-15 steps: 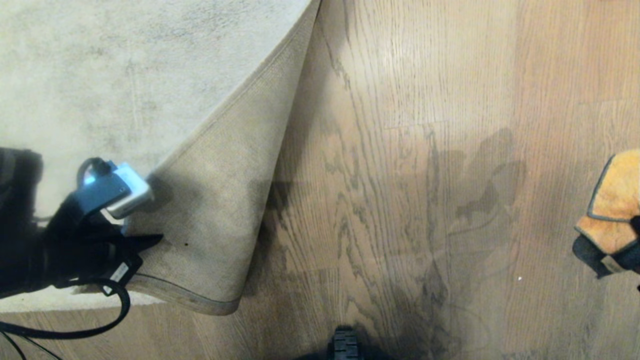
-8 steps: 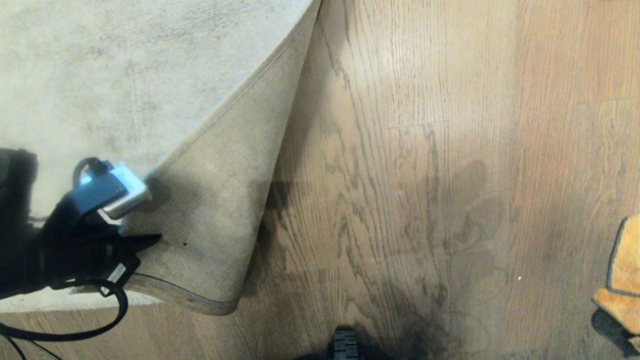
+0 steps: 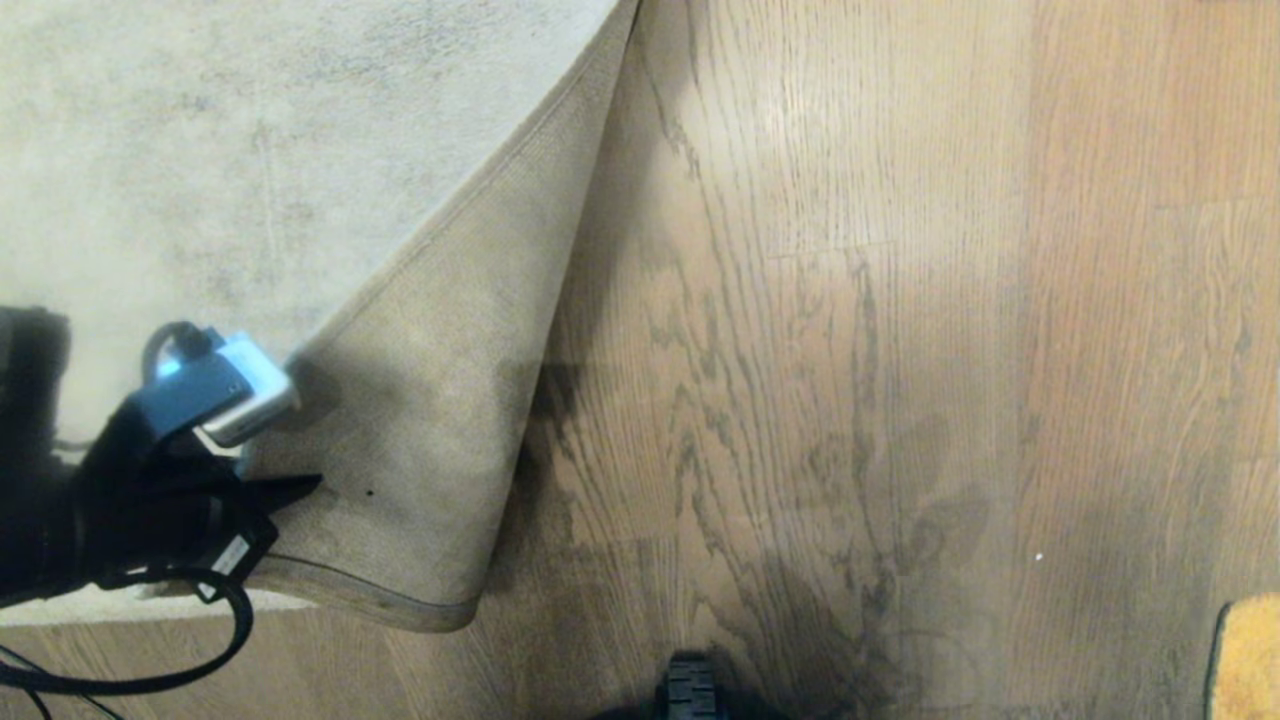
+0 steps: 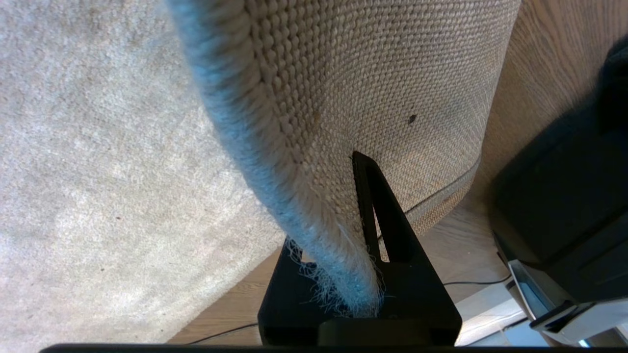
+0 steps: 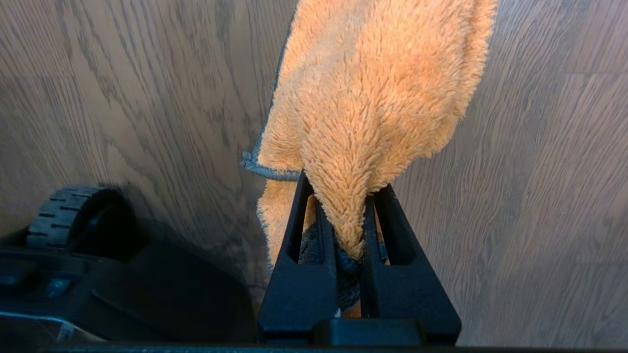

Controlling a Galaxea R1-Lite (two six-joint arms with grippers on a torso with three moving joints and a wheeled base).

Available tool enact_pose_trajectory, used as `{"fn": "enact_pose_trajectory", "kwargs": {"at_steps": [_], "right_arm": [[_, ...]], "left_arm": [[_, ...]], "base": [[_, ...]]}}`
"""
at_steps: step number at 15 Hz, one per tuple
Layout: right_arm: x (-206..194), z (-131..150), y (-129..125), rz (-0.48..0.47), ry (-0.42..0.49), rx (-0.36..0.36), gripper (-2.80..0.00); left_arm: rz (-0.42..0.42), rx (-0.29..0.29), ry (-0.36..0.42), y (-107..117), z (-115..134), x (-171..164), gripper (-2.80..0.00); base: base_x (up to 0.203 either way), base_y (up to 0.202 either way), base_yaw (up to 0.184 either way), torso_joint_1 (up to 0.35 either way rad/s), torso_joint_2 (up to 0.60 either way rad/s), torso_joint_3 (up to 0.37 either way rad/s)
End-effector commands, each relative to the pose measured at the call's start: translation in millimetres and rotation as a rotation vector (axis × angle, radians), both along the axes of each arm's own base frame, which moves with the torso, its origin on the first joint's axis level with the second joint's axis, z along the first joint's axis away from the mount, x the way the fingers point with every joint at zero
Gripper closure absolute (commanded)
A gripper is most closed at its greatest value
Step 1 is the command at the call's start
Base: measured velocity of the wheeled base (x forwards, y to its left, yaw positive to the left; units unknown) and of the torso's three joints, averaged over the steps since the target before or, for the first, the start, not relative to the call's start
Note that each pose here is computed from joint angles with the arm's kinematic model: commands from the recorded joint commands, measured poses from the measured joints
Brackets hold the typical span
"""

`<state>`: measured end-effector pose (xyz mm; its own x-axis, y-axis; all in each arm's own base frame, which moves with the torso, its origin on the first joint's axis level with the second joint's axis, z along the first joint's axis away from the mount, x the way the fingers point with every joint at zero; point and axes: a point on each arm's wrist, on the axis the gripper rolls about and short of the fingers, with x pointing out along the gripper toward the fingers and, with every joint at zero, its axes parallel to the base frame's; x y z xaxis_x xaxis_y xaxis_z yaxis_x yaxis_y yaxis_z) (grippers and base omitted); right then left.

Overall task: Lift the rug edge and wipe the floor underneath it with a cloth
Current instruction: Lay down the carpet

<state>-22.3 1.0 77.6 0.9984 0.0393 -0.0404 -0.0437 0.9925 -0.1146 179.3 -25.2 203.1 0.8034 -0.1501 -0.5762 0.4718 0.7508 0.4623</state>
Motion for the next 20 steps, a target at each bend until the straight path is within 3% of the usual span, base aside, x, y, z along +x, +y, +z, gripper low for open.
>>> {"fn": "enact_pose_trajectory", "kwargs": {"at_steps": [1,20], "right_arm": [[-0.7,-3.0,0.1,0.003,-0.026,0.009,0.00],[-0.5,-2.8,-0.8,-0.037,-0.032,0.076,0.00]], "left_arm": [[-0.003,0.003,0.000,0.0,0.0,-0.4,0.00],[0.011,-0.010,0.025,0.3,-6.0,-1.9,0.00]], "base": [[0.000,0.000,0.000,0.000,0.00,0.000],[0.000,0.000,0.000,0.000,0.00,0.000]]}}
